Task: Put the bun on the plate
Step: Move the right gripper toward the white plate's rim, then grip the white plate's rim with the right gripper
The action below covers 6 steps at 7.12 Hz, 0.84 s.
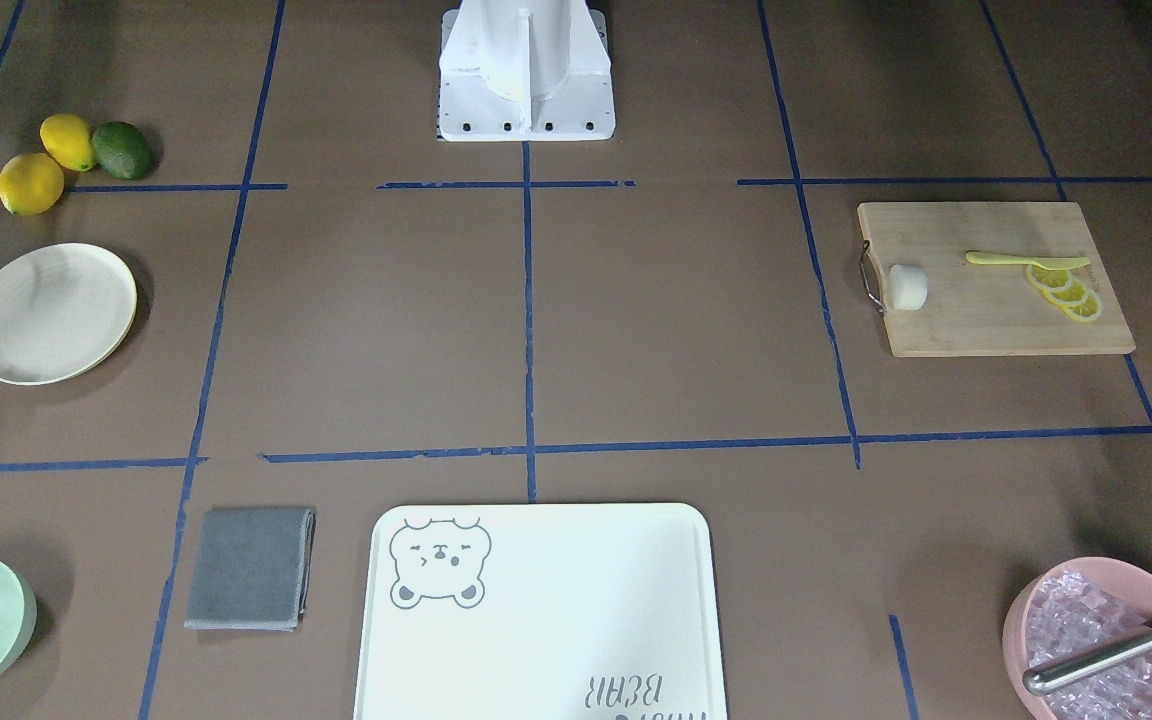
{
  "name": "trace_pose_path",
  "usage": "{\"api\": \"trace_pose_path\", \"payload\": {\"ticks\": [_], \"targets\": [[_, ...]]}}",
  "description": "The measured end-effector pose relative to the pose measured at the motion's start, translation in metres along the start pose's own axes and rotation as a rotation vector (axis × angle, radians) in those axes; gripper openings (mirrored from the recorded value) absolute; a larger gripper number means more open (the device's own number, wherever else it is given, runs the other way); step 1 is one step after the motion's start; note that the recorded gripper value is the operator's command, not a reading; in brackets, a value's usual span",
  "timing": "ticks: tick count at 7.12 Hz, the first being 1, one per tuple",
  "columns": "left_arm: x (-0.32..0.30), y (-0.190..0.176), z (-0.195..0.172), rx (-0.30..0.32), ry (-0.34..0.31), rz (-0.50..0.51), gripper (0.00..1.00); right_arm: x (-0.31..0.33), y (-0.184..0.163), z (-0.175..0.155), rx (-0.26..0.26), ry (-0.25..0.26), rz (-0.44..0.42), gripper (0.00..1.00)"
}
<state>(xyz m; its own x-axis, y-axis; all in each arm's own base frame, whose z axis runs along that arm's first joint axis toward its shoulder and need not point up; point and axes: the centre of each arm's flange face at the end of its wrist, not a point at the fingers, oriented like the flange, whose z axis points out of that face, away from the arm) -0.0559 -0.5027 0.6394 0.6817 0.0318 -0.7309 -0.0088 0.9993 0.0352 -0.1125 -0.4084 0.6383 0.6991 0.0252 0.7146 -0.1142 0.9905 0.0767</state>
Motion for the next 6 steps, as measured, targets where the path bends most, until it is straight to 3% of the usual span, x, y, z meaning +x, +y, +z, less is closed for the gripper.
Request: {"api": "trace_pose_path", "payload": {"ticks": [2,3,4,5,6], "targets": [[0.0,0.0,0.0,0.0,0.0,0.001,1.0,0.008,0.022,0.043,-0.028,-0.014,-0.006,0.93],[0.0,0.0,0.0,0.0,0.0,0.001,1.0,0.011,0.028,0.052,-0.039,-0.016,-0.008,0.74],[0.0,0.0,0.0,0.0,0.0,0.001,1.0,0.011,0.029,0.056,-0.043,-0.018,-0.008,0.37],[0.0,0.0,0.0,0.0,0.0,0.001,1.0,0.011,0.03,0.057,-0.046,-0.021,-0.01,0.09],[0.0,0.0,0.0,0.0,-0.001,0.001,1.0,0.01,0.029,0.057,-0.047,-0.025,-0.012,0.0]]}}
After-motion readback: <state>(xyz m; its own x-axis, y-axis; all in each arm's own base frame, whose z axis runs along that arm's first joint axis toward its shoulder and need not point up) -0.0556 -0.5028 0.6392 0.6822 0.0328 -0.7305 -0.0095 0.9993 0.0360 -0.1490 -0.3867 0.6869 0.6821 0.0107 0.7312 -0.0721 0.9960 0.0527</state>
